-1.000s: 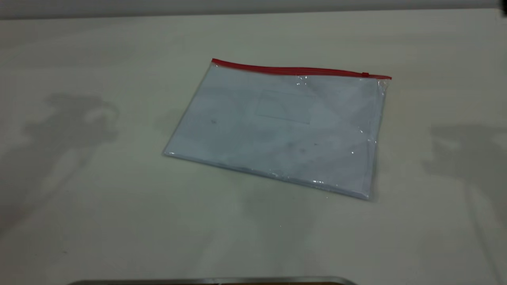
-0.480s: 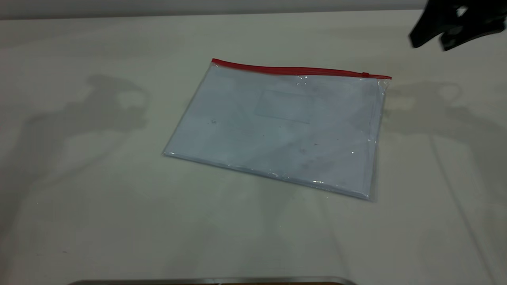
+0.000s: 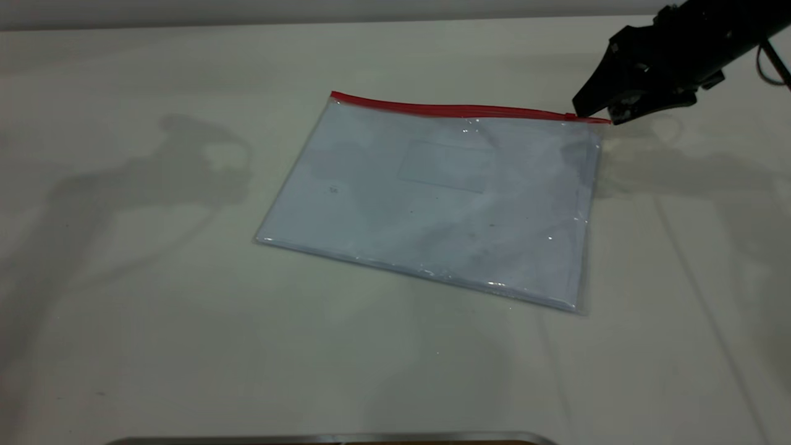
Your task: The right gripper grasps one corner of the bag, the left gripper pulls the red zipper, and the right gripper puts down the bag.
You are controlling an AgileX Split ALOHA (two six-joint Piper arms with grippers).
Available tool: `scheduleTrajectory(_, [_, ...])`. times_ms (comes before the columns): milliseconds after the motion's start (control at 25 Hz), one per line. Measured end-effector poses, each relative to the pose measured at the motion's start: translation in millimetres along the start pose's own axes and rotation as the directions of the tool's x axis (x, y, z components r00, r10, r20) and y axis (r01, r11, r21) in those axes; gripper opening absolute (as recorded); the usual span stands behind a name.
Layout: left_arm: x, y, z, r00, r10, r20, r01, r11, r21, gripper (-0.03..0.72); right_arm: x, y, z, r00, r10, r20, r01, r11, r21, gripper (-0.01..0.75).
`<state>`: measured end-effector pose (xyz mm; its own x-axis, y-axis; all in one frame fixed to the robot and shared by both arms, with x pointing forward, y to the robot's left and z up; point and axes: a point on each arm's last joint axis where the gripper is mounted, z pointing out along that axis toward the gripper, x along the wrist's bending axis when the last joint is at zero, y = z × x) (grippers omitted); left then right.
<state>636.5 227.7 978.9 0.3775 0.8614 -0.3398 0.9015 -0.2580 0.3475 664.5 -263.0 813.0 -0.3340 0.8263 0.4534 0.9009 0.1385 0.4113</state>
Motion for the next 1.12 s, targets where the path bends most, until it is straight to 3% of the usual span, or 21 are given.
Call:
scheduleTrajectory(360, [-3, 1, 0, 0.999, -0.021, 0.031, 0.022, 1.000, -0.013, 0.590, -48, -5, 4, 0.997, 0.044, -0.055, -0.047, 0.998, -0.046, 0.588])
scheduleTrajectory(840, [-5, 2, 0, 0.998, -0.040, 0.055, 0.042, 0.999, -0.025, 0.590, -58, -27, 33, 0.993, 0.016, -0.120, -0.019, 1.000, -0.023, 0.588])
scheduleTrajectory(1120, [-5, 2, 0, 0.998, -0.040, 0.057, 0.042, 0.999, -0.023, 0.590, -56, -26, 40, 0.982, 0.010, -0.188, -0.029, 0.994, -0.101, 0.588])
